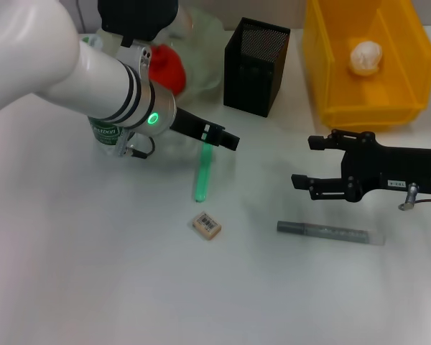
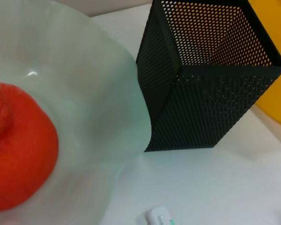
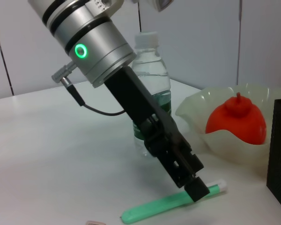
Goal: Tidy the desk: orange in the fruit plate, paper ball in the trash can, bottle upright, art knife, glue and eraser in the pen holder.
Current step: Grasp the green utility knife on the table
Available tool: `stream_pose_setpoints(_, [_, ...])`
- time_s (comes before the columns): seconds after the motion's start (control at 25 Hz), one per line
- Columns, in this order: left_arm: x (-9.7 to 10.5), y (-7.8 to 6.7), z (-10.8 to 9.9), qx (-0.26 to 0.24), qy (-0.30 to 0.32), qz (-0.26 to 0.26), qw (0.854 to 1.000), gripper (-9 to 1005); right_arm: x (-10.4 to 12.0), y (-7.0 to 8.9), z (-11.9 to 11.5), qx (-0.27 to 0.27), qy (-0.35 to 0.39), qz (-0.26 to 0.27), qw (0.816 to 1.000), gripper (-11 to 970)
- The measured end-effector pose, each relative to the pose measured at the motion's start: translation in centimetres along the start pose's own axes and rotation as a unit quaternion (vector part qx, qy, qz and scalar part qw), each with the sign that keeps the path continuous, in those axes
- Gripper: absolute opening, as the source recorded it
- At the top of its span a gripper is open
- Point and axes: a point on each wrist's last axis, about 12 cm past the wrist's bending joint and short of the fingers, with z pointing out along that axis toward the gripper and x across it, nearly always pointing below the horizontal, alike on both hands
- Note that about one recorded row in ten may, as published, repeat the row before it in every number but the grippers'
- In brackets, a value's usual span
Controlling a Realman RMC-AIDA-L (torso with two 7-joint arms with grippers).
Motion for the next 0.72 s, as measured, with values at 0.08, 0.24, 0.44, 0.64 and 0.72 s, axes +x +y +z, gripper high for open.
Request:
stream_pose_setpoints(0.08, [0.23,0.06,0.14,-0.003,-0.003,0.002,1.000,750,0.02,-0.09,0.02,0.003,0.001,0.000,1.000,825])
stream_pose_setpoints(0.24, [0.29,0.09,0.27,-0.006,-0.008,0.006,1.000,743,0.09,-0.16,0.04,0.008,0.003,0.001,1.000,826])
stream_pose_setpoints(0.44, [0.48,0.04,0.56,-0.012,-0.014,0.014,1.000,734,0.12,-0.14,0.08,0.008,0.003,0.007,1.000,825])
stream_pose_setpoints(0.64, [0.61,-0.03,0.72,-0.014,-0.016,0.021,1.000,725,0.06,-0.16,0.12,0.008,0.003,0.012,1.000,826])
stream_pose_setpoints(0.72, [0.74,-0.06,0.84,-0.016,-0.020,0.024,0.999,722,0.03,-0.19,0.10,0.009,0.003,0.013,1.000,826])
